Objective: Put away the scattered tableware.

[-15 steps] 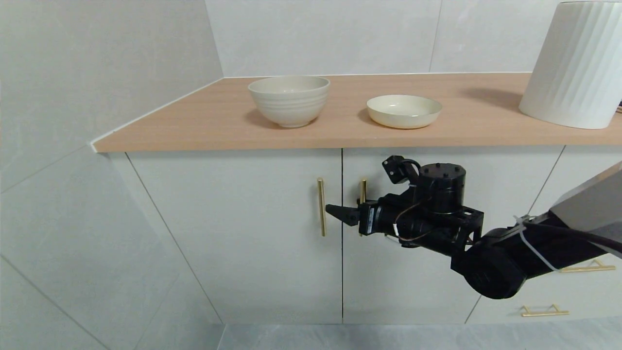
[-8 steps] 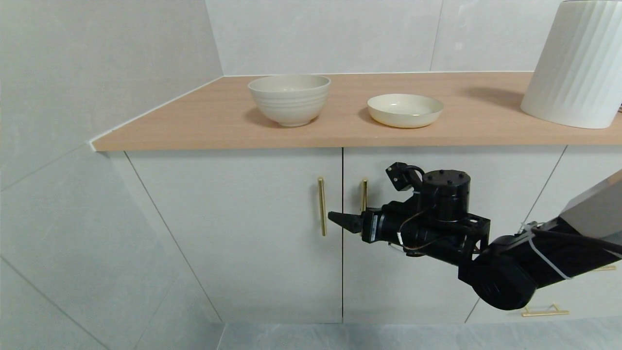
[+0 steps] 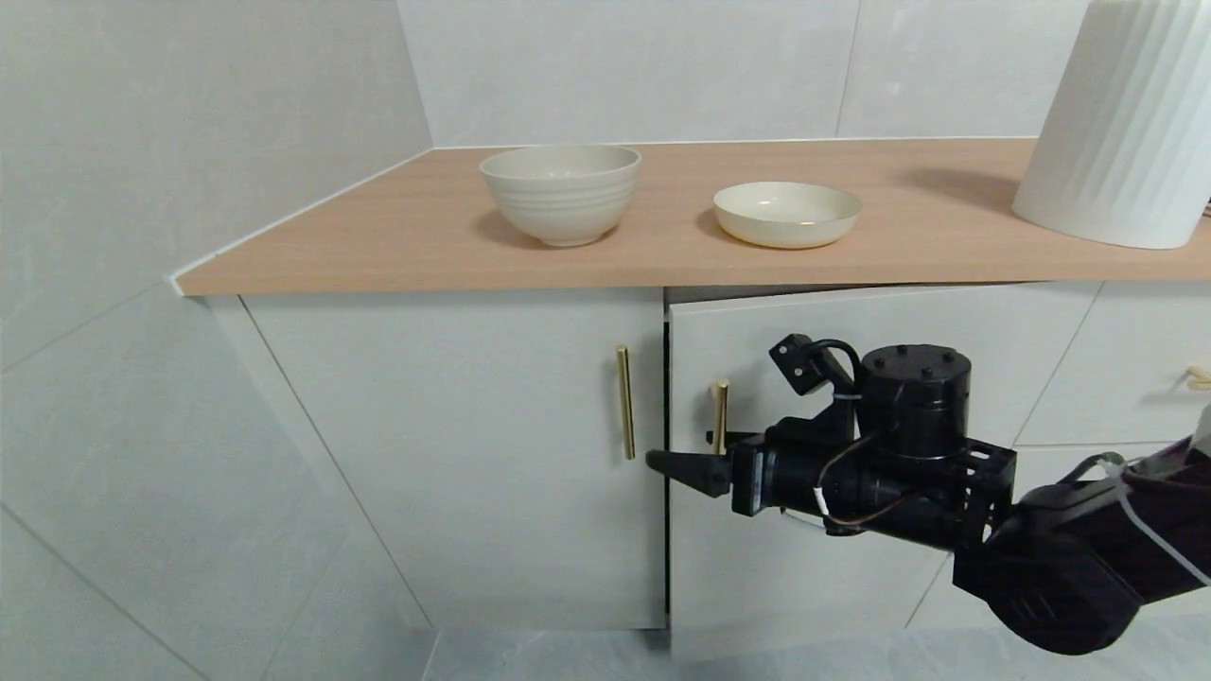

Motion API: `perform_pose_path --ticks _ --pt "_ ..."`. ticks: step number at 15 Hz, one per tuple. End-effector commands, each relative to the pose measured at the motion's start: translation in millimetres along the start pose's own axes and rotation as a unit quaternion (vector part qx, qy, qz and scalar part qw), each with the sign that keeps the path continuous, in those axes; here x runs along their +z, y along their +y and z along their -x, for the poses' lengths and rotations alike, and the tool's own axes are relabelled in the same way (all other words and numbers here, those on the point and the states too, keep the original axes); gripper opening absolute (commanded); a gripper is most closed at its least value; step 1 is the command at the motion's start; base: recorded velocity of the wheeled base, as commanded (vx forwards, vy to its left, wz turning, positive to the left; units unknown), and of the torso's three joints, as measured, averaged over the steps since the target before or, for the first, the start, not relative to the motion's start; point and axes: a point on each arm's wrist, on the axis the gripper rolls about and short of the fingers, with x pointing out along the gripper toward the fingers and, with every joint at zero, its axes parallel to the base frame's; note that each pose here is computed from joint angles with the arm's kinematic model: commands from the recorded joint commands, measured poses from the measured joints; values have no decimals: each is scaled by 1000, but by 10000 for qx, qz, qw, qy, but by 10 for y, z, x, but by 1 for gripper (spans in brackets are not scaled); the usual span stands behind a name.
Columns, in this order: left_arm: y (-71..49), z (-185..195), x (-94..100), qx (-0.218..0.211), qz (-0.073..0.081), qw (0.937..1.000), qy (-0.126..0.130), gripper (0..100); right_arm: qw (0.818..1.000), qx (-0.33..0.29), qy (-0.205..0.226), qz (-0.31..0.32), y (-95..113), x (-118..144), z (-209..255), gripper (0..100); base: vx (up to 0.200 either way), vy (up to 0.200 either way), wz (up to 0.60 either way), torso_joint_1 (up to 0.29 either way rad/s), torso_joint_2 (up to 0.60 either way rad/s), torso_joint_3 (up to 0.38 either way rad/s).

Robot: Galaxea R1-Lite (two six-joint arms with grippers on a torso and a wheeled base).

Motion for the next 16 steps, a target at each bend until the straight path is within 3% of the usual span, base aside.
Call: perform_pose_path --ticks 1,10,12,13,14,16 --pt "0 0 -1 6 5 10000 1 100 9998 167 -33 35 113 39 210 100 0 0 0 0 0 0" --pt "0 0 -1 -1 -3 10000 1 100 9974 630 342 44 344 -180 498 100 0 0 0 0 0 0" --pt "-1 0 1 -24 -141 9999 -7 100 9974 657 276 54 337 -218 528 100 0 0 0 0 0 0" --pt "-2 0 4 -24 -286 9996 -23 100 9974 682 232 65 339 -235 540 100 0 0 0 0 0 0" --pt "-6 27 100 -133 -362 9990 -211 100 9971 711 261 74 356 -275 576 100 0 0 0 0 0 0" --pt "-29 140 523 -657 -339 9951 -653 100 9965 789 249 117 405 -319 655 100 0 0 0 0 0 0"
